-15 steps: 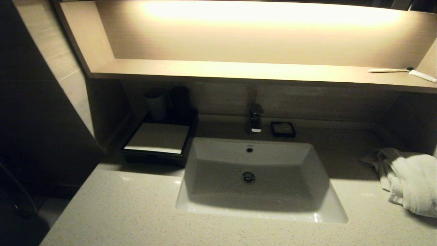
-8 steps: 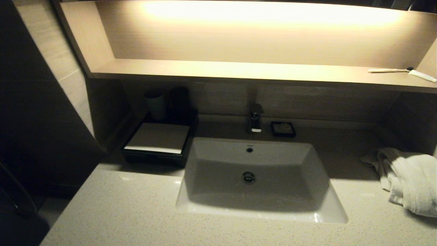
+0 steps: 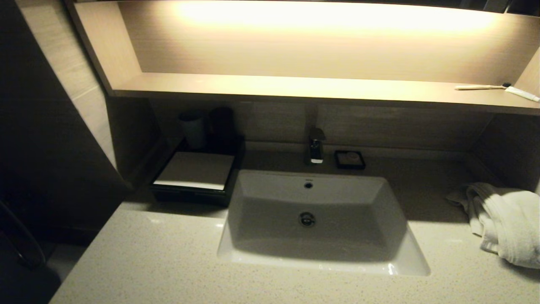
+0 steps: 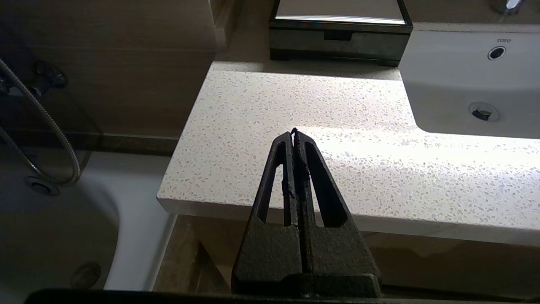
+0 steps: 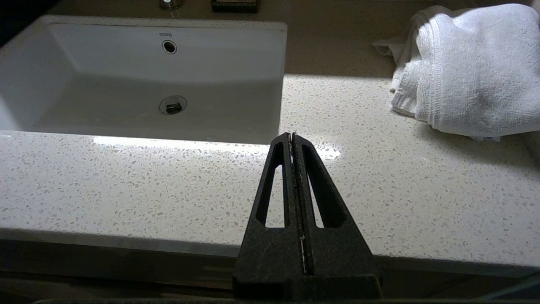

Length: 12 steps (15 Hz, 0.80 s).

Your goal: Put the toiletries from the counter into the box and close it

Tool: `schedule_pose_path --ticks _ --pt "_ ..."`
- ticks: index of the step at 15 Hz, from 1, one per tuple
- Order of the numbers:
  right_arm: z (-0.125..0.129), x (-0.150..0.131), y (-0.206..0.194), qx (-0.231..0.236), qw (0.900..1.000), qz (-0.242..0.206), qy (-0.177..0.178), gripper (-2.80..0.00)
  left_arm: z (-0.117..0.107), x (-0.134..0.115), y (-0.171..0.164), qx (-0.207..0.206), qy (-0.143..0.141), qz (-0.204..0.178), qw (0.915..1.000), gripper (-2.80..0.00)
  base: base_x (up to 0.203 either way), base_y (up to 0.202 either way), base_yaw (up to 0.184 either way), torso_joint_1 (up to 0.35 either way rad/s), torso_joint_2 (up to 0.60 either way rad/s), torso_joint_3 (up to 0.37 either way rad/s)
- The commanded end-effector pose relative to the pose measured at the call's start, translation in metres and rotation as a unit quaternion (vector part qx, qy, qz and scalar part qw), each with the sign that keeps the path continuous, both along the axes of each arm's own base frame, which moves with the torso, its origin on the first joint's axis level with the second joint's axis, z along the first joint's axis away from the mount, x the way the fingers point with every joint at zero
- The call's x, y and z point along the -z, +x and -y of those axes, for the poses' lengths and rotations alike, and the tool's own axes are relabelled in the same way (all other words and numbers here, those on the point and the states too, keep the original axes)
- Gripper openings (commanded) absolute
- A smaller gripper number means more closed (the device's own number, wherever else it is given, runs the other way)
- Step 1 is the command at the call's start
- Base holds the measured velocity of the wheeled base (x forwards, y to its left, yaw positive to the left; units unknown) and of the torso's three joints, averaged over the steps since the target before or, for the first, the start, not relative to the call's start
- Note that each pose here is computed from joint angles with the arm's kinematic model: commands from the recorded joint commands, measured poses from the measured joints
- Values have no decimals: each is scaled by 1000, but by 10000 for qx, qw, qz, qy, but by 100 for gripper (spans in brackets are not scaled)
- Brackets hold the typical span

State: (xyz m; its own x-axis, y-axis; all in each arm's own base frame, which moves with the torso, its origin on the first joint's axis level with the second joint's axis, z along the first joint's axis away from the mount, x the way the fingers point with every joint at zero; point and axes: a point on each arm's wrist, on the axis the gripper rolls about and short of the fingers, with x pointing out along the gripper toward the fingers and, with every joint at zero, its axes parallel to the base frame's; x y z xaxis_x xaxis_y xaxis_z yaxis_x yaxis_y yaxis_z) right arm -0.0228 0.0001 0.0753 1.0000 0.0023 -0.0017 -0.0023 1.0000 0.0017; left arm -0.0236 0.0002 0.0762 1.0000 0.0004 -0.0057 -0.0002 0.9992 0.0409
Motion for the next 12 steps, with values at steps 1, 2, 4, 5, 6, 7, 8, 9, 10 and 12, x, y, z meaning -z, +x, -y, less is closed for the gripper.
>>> schedule_pose_path --ticks 1,2,4,5,6,7,8,9,10,12 --pt "0 0 0 -4 10000 -7 -1 -280 0 0 0 2 3 -10 10000 -280 0 0 0 0 0 0" --pt "0 0 0 -4 10000 -7 -1 -280 0 0 0 2 3 -10 10000 -280 0 0 0 0 0 0" --pt "0 0 0 -4 10000 -6 -1 -280 0 0 0 -3 3 -10 10000 -280 0 0 0 0 0 0" --pt "0 0 0 -4 10000 -3 3 -280 0 0 0 0 3 -10 10000 -280 0 0 0 0 0 0" --pt "0 0 0 -4 10000 1 -1 -280 0 0 0 2 0 -10 10000 -280 0 0 0 0 0 0" --pt "0 0 0 -4 10000 0 -1 -280 0 0 0 -6 3 -10 10000 -280 0 0 0 0 0 0" --pt "0 0 0 -4 10000 0 -1 -280 0 0 0 2 3 -10 10000 -280 0 0 0 0 0 0" --pt "0 0 0 -4 10000 -6 -1 -280 0 0 0 2 3 -10 10000 -280 0 0 0 0 0 0" --pt "0 0 0 -4 10000 1 -1 -280 0 0 0 -6 3 -10 10000 -280 0 0 0 0 0 0" --pt "0 0 0 -4 10000 1 -1 -280 0 0 0 -6 3 -10 10000 -280 0 0 0 0 0 0"
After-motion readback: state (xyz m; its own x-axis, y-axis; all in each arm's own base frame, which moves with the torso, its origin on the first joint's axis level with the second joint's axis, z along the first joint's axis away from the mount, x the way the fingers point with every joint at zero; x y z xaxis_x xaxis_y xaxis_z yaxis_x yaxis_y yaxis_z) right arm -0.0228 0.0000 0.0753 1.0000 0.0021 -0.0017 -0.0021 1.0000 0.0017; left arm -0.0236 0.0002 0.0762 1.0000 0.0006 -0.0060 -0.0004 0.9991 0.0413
